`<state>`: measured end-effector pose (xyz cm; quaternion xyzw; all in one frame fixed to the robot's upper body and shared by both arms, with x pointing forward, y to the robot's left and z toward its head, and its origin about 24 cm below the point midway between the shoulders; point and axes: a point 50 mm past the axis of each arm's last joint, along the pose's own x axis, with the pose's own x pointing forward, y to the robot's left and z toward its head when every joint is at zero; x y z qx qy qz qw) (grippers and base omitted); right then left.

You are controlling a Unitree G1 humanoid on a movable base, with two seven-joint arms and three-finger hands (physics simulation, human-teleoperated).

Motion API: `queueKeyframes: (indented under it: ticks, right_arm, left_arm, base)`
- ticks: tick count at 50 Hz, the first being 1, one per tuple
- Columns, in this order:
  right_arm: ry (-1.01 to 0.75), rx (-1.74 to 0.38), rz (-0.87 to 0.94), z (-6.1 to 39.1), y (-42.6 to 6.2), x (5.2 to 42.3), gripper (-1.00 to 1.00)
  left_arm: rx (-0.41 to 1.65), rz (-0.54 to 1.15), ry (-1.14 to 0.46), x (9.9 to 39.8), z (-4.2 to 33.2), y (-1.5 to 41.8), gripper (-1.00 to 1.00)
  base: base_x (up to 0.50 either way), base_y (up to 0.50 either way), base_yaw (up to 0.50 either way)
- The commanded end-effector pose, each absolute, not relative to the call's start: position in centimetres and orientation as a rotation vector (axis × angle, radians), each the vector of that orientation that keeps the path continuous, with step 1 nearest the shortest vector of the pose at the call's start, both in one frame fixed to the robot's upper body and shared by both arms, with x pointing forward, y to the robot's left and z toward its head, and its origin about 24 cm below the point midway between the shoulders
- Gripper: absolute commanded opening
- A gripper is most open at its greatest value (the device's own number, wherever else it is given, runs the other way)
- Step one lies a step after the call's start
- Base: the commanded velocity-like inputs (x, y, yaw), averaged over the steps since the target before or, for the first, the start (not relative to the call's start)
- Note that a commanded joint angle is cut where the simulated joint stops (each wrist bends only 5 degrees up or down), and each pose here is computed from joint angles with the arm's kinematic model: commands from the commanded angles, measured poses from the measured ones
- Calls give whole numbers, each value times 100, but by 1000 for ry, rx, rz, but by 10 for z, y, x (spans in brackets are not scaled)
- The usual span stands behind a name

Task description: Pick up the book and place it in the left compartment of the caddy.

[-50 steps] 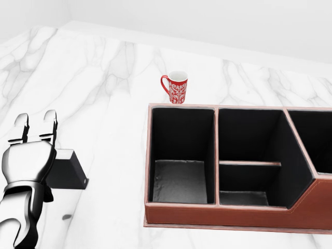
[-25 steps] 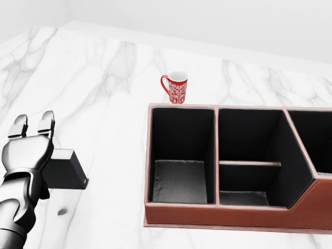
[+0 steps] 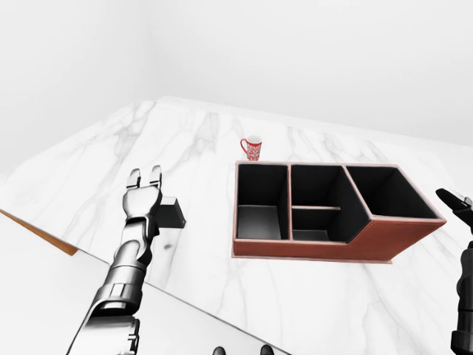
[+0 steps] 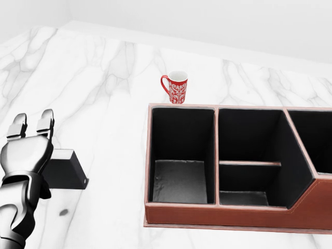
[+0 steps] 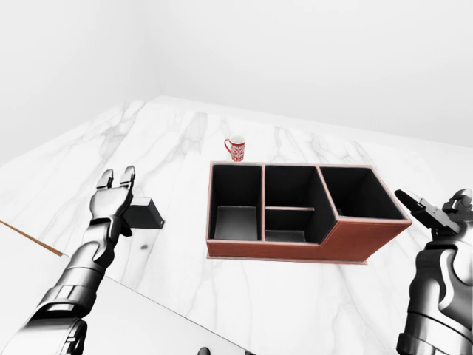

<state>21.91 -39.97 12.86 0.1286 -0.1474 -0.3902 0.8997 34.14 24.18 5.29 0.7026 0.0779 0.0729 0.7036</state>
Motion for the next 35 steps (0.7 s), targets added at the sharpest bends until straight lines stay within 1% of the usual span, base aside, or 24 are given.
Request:
queueKeyframes:
  ticks: [1,25,35]
  right_arm:
    - [-304,268,-805,129,-399,219,100]
    - [-301,274,-809,130,-400,219,100]
    - [-301,271,-806,130,-399,218,100]
  left_arm:
    - [1553,181,143,335,56,240,100]
    - [1544,191,170,339,54,246,100]
    - [1559,184,208,345,48,250,100]
  base:
    - [0,0,0]
    - [0,0,0]
    - [0,0,0]
